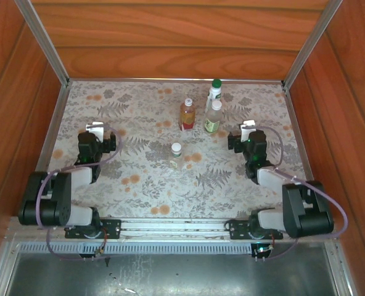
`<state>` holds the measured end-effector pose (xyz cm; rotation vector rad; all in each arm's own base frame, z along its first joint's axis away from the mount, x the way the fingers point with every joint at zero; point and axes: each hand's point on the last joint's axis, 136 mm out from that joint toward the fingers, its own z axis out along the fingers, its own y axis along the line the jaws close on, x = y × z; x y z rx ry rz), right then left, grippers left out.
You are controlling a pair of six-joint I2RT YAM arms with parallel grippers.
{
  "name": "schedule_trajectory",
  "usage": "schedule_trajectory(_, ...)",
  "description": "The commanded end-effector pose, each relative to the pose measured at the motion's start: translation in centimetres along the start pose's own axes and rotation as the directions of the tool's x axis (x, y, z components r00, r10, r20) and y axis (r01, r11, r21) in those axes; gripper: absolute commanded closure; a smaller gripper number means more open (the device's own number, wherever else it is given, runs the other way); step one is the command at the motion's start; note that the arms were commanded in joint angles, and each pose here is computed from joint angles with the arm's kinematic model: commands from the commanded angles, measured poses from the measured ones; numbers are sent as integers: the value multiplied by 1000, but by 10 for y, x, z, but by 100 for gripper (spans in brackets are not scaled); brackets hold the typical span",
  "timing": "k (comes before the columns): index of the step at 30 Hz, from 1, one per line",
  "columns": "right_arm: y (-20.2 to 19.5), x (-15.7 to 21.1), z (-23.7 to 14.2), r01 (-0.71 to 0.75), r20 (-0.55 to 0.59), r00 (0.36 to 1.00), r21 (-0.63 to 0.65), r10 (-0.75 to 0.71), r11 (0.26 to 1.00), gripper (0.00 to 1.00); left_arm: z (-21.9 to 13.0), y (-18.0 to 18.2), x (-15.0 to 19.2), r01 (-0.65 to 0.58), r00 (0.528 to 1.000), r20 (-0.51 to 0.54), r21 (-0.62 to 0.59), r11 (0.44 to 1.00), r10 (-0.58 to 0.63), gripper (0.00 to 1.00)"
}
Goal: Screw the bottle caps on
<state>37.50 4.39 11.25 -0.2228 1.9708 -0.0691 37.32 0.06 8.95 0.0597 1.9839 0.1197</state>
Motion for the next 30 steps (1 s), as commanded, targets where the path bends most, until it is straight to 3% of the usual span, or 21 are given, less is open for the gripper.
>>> schedule_trajectory(1, -10, -9, 15, -104, 43, 993, -65, 107, 992, 0, 14, 7, -12, 58, 997, 47, -34, 998, -56, 0)
schedule_trajectory(6, -18, 10, 35, -154, 25, 988, -56, 155, 986, 0, 26, 25, -2, 130, 991, 35, -88, 988, -128, 0)
schedule_trajectory(8, -19, 12, 35, -168, -19, 986, -57, 167, 984, 0, 25, 25, -2, 130, 991, 36, -89, 988, -127, 0)
schedule_trajectory(30, -19, 12, 35, -165, -22, 986, -59, 164, 985, 0, 25, 25, -2, 125, 992, 37, -84, 989, -122, 0)
